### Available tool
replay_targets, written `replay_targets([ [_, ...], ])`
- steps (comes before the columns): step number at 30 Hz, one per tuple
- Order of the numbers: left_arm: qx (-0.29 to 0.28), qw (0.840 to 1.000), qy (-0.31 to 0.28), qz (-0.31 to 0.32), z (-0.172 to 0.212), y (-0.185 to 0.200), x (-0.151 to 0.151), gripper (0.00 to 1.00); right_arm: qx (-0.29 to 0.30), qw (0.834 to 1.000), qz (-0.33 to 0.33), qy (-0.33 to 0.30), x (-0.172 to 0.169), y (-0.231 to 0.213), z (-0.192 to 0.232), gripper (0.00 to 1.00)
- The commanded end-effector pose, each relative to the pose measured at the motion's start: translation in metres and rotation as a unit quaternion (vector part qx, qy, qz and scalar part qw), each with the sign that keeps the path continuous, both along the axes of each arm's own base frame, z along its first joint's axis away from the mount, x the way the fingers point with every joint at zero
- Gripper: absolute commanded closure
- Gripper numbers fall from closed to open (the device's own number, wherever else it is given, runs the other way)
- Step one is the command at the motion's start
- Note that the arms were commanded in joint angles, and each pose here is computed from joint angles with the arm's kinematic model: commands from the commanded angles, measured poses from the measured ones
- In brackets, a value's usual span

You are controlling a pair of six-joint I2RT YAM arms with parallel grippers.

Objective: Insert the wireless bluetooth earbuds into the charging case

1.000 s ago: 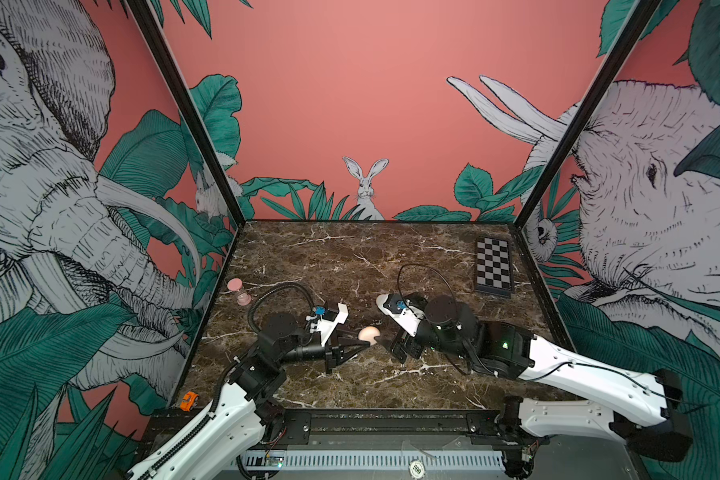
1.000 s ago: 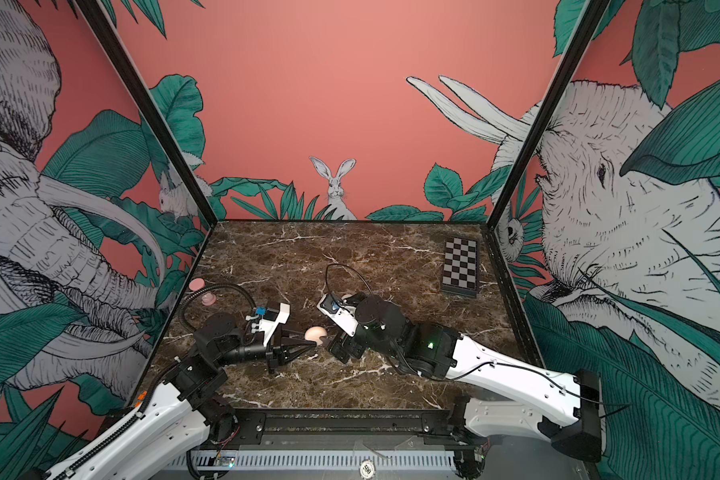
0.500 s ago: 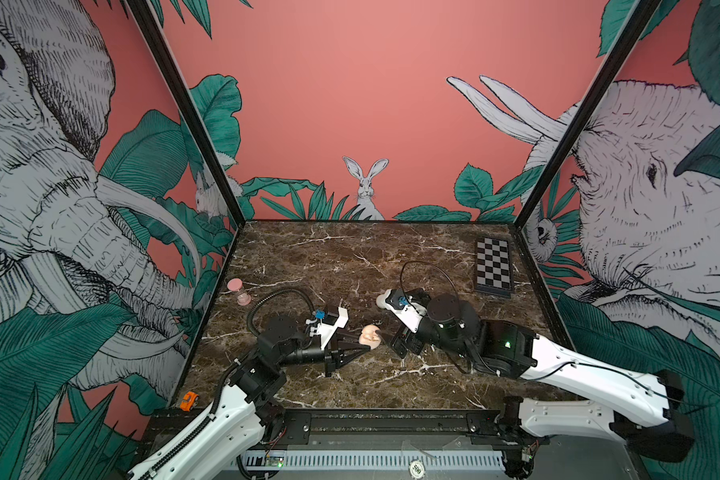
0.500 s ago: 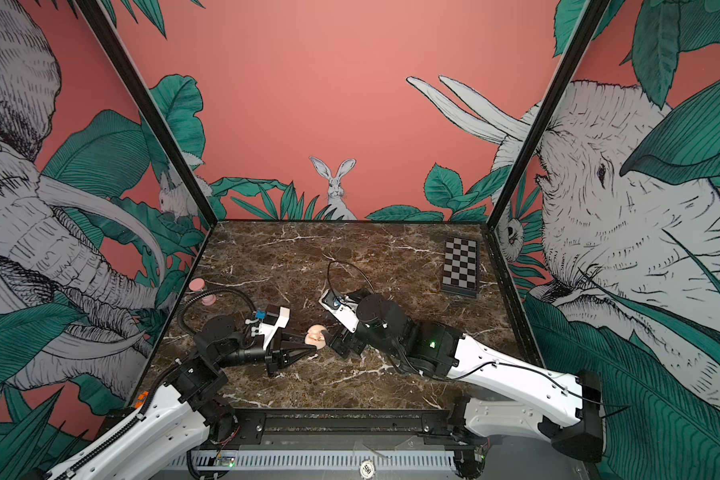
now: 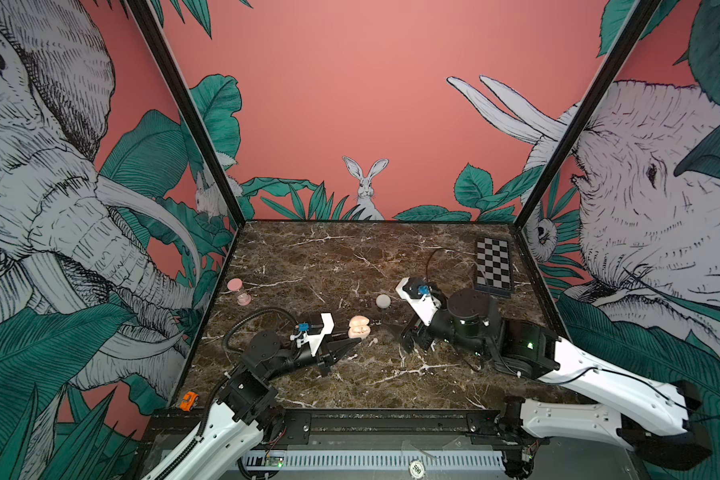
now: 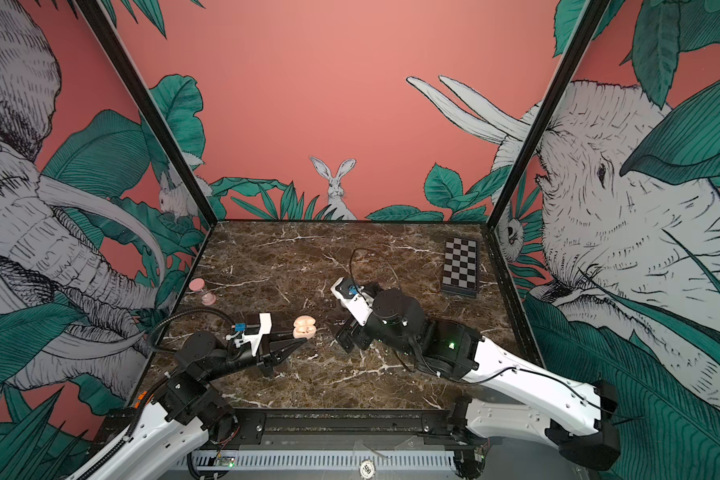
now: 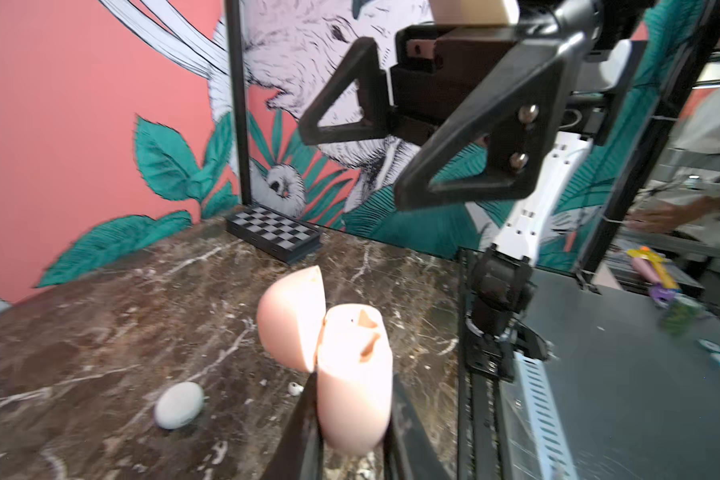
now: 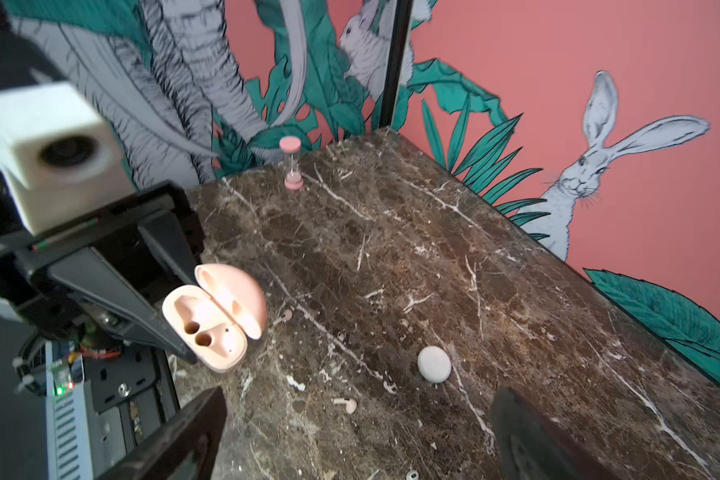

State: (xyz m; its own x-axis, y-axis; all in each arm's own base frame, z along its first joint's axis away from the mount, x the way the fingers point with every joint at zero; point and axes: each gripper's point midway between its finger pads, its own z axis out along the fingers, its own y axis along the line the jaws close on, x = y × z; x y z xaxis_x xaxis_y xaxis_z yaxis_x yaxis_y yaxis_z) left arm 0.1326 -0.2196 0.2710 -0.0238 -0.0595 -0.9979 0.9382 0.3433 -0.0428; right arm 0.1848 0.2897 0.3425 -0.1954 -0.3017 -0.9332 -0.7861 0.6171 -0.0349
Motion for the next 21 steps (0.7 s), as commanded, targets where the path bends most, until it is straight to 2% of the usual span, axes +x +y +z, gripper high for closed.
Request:
replay_targets([
  [1, -0.014, 0.995, -0.046, 0.082, 0.01, 0.016, 0.019, 1.0, 0.052, 0.992, -0.08, 0.079, 0.025, -0.022, 0.006, 0.02],
  [4, -0.023, 0.993, -0.058, 0.099, 0.017, 0.023, 0.02, 1.0, 0.069, 0.974, -0.134, 0.167, 0.048, -0.033, -0.012, 0.02],
  [6, -0.031, 0.991, -0.071, 0.112, 0.022, 0.028, 0.02, 1.0, 0.069, 0.96, -0.162, 0.216, 0.059, -0.032, -0.028, 0.06],
  [10, -0.05, 0.98, -0.101, 0.166, 0.036, 0.046, 0.025, 1.0, 0.053, 0.934, -0.205, 0.289, 0.073, -0.017, -0.055, 0.11],
  [14, -0.074, 0.966, -0.128, 0.21, 0.051, 0.066, 0.024, 1.0, 0.029, 0.9, -0.227, 0.372, 0.079, 0.007, -0.094, 0.15],
  [18, -0.09, 0.961, -0.143, 0.22, 0.059, 0.074, 0.018, 1.0, 0.013, 0.876, -0.242, 0.417, 0.079, 0.033, -0.124, 0.14],
  [21, -0.101, 0.957, -0.154, 0.224, 0.065, 0.079, 0.014, 1.0, -0.009, 0.866, -0.252, 0.431, 0.075, 0.057, -0.146, 0.17],
])
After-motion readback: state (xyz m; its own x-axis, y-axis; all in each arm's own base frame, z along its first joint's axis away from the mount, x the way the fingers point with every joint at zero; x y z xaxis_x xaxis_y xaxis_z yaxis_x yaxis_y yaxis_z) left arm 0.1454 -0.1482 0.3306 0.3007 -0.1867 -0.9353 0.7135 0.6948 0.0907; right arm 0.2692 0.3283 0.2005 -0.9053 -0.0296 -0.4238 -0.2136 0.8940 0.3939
